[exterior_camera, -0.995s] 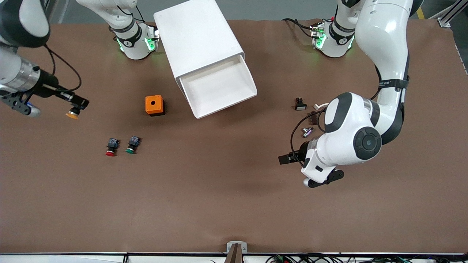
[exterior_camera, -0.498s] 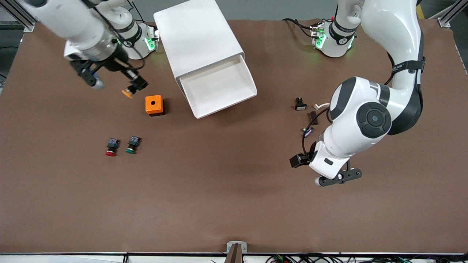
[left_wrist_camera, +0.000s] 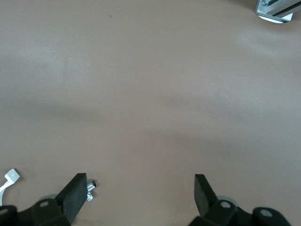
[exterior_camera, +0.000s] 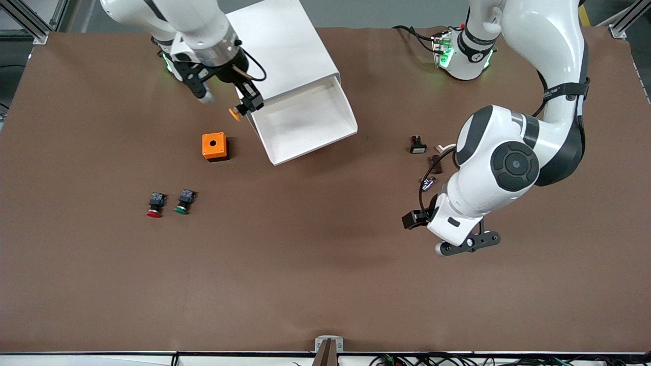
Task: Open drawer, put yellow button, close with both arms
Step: 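Carry the yellow button with the right gripper over the open drawer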
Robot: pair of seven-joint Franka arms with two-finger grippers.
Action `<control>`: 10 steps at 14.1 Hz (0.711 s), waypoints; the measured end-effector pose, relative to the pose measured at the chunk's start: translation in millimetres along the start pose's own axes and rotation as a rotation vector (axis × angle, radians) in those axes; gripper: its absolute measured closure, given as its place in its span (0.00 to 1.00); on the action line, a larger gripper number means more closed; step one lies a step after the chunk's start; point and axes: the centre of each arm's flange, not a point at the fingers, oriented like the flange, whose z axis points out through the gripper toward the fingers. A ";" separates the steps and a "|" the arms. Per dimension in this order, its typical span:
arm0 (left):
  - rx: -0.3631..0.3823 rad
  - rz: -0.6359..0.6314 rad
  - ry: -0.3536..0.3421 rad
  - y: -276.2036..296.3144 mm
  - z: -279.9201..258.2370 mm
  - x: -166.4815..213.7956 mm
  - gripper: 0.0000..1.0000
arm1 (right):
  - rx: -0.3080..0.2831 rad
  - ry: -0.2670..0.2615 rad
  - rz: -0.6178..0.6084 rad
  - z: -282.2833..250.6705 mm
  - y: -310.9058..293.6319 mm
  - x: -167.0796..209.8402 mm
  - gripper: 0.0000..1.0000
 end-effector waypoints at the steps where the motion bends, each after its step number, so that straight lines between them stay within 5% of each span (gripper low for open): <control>1: 0.000 0.000 0.000 0.1 0.2 -0.1 0.00 | -0.016 0.004 0.007 11.4 -7.0 -9.6 0.59; 6: 0.001 0.000 -0.001 0.1 0.7 -0.3 0.00 | -0.062 0.012 0.047 53.8 -45.3 -30.4 0.59; 10: 0.002 -0.001 -0.002 -0.5 1.8 -0.1 0.00 | -0.035 0.032 0.081 76.3 -63.3 -44.0 0.59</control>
